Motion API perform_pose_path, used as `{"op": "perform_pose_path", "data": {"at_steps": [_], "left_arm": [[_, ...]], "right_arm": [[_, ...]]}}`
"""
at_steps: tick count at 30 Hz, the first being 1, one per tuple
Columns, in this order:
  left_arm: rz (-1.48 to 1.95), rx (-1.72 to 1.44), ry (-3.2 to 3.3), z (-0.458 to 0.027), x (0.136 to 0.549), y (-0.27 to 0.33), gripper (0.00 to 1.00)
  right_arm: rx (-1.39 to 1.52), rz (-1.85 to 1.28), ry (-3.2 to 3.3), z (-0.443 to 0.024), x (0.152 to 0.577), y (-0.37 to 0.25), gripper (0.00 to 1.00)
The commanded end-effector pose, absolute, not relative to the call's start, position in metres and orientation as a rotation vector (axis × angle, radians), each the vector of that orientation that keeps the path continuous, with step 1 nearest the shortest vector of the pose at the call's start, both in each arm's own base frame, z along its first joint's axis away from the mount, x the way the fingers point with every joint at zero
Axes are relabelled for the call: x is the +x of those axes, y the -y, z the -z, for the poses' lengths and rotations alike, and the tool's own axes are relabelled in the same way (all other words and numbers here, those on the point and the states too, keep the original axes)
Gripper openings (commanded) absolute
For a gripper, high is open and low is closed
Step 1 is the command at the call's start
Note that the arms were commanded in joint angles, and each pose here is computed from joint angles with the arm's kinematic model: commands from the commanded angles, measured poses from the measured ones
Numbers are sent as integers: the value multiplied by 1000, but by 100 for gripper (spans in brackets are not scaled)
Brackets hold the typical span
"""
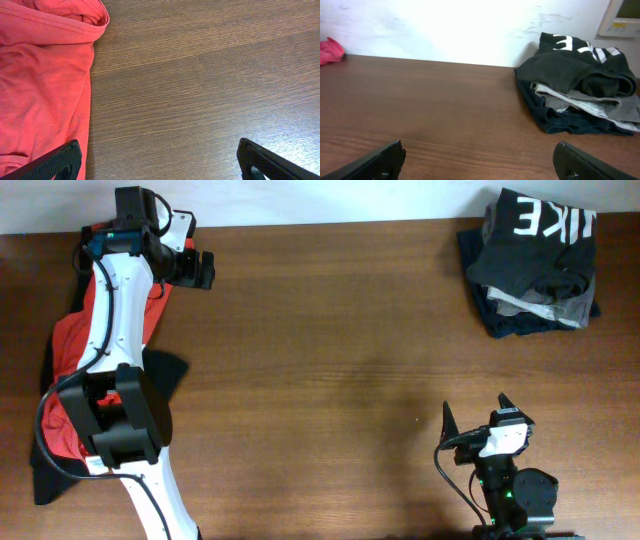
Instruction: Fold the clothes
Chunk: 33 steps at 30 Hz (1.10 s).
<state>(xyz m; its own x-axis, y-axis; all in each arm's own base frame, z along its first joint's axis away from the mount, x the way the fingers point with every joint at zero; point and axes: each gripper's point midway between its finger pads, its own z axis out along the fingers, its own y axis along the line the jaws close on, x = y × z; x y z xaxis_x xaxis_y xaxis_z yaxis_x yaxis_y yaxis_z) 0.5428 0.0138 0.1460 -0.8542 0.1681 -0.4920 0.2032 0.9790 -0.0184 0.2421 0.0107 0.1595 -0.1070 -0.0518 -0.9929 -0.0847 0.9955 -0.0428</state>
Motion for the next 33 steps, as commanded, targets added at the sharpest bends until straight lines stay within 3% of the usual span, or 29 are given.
{"op": "perform_pose_path", "data": {"at_steps": [1,21,24,27,33], "left_arm": [[107,276,-2611,-146,545,-11,99],[98,274,-2619,-146,543,-12,99],[79,286,-2505,-183,552,-7,99],[48,309,-2326,-250,556,4,99],[8,308,-2106,-315,531,7,99]], "right_arm": [[-77,-2,-1680,-156,243,-5,99],[-77,-2,-1680,-156,243,-5,99],[-77,-2,-1680,-156,243,-5,99],[-77,-2,-1680,-156,243,-5,99],[-77,-2,-1680,-156,243,-5,99]]}}
